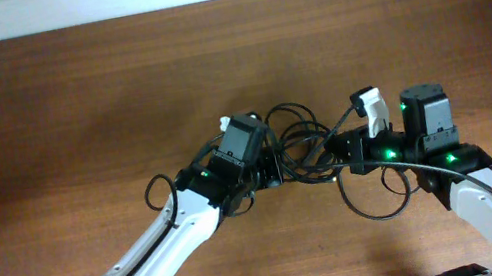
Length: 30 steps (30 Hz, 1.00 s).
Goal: Untangle cables
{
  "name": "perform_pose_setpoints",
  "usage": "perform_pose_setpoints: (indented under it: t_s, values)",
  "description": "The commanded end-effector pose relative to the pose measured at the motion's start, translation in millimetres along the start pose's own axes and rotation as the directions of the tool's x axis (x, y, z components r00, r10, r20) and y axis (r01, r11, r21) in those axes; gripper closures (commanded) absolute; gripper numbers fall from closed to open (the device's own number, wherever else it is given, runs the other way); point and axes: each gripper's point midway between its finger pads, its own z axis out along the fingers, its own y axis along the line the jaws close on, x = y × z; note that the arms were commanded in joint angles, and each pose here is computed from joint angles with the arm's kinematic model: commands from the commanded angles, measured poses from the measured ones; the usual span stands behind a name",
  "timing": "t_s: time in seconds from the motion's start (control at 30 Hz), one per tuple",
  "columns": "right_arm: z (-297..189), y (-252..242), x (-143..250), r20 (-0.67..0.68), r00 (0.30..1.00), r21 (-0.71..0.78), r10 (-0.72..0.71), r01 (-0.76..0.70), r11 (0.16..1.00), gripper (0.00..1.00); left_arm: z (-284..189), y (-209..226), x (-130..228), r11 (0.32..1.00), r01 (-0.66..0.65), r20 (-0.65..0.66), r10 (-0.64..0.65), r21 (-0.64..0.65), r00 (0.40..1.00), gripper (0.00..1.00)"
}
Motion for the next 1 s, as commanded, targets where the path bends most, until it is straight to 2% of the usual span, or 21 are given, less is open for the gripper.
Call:
perform_pose_setpoints:
  t_s: [0.0, 0.17, 0.33, 0.43, 0.5, 0.53, 0.57, 0.6, 0.67, 0.7, 0.73, 0.77, 0.97]
  values:
    - [-5, -5, -12, 0.037, 0.999, 0.032, -0.02, 0.019, 0.999, 0.96, 2, 14, 1, 0.988, -0.148, -0.003, 0.149, -0.048, 0.989, 1.0]
    - [-5, -5, -11, 0.036, 0.999, 0.032, -0.02, 0.018, 0.999, 0.96, -4, 50, -4, 0.922, -0.302, -0.019, 0.307, -0.244, 0.952, 1.0]
    - [-5, -5, -11, 0.036, 0.999, 0.032, -0.02, 0.018, 0.999, 0.96, -21, 95, -3, 0.824, -0.311, -0.065, 0.319, -0.473, 0.945, 1.0]
    - [-5, -5, -12, 0.037, 0.999, 0.032, -0.02, 0.019, 0.999, 0.96, -28, 108, -3, 0.781, -0.317, -0.084, 0.325, -0.538, 0.942, 1.0]
    - [-5, -5, -12, 0.037, 0.999, 0.032, -0.02, 0.019, 0.999, 0.96, -28, 108, -3, 0.78, -0.316, -0.082, 0.325, -0.539, 0.942, 1.0]
    - [-5, -5, -12, 0.037, 0.999, 0.032, -0.02, 0.019, 0.999, 0.96, -28, 108, -3, 0.78, -0.316, -0.082, 0.325, -0.539, 0.942, 0.85]
    - [-5, -5, -12, 0.037, 0.999, 0.032, -0.02, 0.019, 0.999, 0.96, -28, 108, -3, 0.781, -0.316, -0.082, 0.325, -0.539, 0.942, 0.56]
    - [-5, -5, -12, 0.037, 0.999, 0.032, -0.02, 0.019, 0.999, 0.96, -28, 107, -3, 0.782, -0.317, -0.083, 0.324, -0.536, 0.942, 0.5]
    - [-5, -5, -12, 0.037, 0.999, 0.032, -0.02, 0.019, 0.999, 0.96, -28, 107, -3, 0.782, -0.317, -0.083, 0.324, -0.536, 0.942, 0.5]
    - [-5, -5, -12, 0.037, 0.999, 0.032, -0.02, 0.019, 0.999, 0.96, -28, 107, -3, 0.782, -0.317, -0.083, 0.324, -0.536, 0.942, 0.43]
    - [-5, -5, -12, 0.037, 0.999, 0.032, -0.02, 0.019, 0.999, 0.96, -28, 107, -3, 0.783, -0.316, -0.083, 0.324, -0.536, 0.942, 0.3]
    - [-5, -5, -12, 0.037, 0.999, 0.032, -0.02, 0.019, 0.999, 0.96, -28, 107, -3, 0.783, -0.317, -0.083, 0.324, -0.536, 0.942, 0.01]
    - [-5, -5, -12, 0.037, 0.999, 0.032, -0.02, 0.019, 0.999, 0.96, -27, 106, -2, 0.789, -0.317, -0.086, 0.322, -0.526, 0.943, 0.01]
